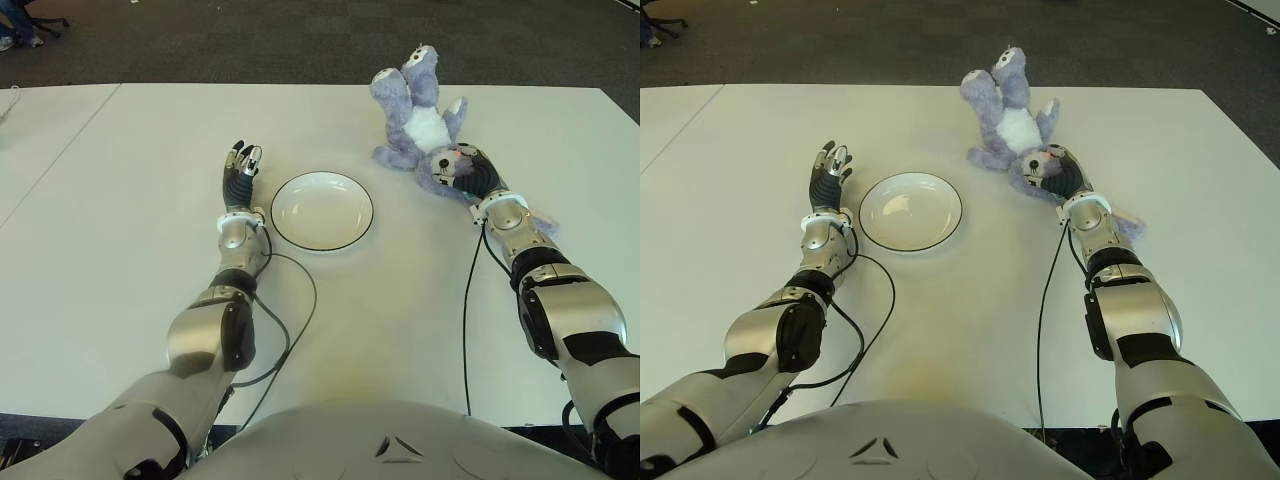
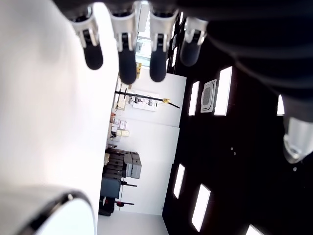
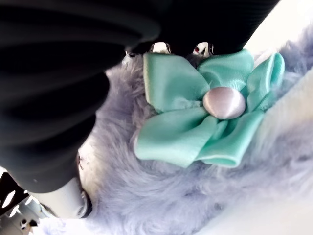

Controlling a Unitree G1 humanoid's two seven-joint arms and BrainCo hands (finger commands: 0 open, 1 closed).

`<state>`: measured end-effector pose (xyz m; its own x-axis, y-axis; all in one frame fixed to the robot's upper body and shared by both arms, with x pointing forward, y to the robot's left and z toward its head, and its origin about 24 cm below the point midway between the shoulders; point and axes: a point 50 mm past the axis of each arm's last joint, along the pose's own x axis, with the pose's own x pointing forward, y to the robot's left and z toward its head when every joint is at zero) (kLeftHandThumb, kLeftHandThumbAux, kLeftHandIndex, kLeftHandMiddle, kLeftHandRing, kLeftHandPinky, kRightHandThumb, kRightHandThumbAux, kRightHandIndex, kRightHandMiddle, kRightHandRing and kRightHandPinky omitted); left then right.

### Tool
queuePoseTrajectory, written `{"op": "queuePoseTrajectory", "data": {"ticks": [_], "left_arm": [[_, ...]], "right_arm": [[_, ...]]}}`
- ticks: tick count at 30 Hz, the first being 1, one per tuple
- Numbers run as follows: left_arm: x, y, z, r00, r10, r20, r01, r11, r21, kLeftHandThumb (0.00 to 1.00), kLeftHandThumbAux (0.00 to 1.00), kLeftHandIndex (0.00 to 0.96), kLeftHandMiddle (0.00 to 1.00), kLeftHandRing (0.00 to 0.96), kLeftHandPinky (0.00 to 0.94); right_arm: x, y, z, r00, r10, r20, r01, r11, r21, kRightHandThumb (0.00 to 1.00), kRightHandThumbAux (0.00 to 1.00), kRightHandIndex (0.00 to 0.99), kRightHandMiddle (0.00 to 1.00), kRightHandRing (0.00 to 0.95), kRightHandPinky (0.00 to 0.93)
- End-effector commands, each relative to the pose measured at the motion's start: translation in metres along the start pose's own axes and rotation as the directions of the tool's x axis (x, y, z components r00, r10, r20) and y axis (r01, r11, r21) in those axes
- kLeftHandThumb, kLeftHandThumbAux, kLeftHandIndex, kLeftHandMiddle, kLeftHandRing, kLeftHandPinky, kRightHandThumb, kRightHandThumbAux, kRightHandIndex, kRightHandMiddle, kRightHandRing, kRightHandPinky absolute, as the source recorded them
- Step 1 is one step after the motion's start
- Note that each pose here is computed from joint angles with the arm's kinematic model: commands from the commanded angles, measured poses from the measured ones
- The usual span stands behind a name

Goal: Put the doll into the plate.

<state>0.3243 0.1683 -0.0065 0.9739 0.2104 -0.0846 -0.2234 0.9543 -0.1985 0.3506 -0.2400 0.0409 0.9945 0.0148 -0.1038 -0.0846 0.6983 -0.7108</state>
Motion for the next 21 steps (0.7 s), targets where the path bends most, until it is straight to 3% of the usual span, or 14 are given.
{"op": "queuePoseTrajectory", "data": {"ticks": [1,6,11,16,21], "left_arm": [[-0.073,0.017,-0.093,0.907,0.073,-0.415,-0.090,0.996,-0.021,0.000,0.474,0.121,0.174,0.152,0.113],[-0.073,0.016,-0.093,0.910,0.067,-0.410,-0.084,0.996,-0.024,0.000,0.468,0.113,0.166,0.149,0.120],[-0.073,0.017,-0.094,0.903,0.068,-0.423,-0.087,0.996,-0.027,0.000,0.462,0.112,0.165,0.147,0.123],[-0.073,0.018,-0.094,0.903,0.071,-0.424,-0.093,0.995,-0.033,0.000,0.472,0.124,0.179,0.158,0.123],[-0.073,0.018,-0.094,0.904,0.073,-0.422,-0.099,0.994,-0.041,0.000,0.484,0.120,0.169,0.151,0.121]], "right_arm": [[-0.027,0.070,-0.014,0.985,0.173,0.020,-0.167,0.972,-0.162,0.369,0.771,0.585,0.742,0.763,0.811],[-0.030,0.070,-0.017,0.987,0.159,0.031,-0.146,0.953,-0.264,0.416,0.793,0.657,0.799,0.796,0.823],[-0.031,0.070,-0.019,0.987,0.157,0.034,-0.142,0.951,-0.274,0.540,0.774,0.733,0.849,0.841,0.868],[-0.030,0.067,-0.019,0.991,0.133,0.031,-0.123,0.965,-0.231,0.683,0.738,0.768,0.867,0.865,0.887],[-0.029,0.060,-0.020,0.996,0.092,0.010,-0.089,0.985,-0.149,0.760,0.720,0.784,0.875,0.873,0.882]]}}
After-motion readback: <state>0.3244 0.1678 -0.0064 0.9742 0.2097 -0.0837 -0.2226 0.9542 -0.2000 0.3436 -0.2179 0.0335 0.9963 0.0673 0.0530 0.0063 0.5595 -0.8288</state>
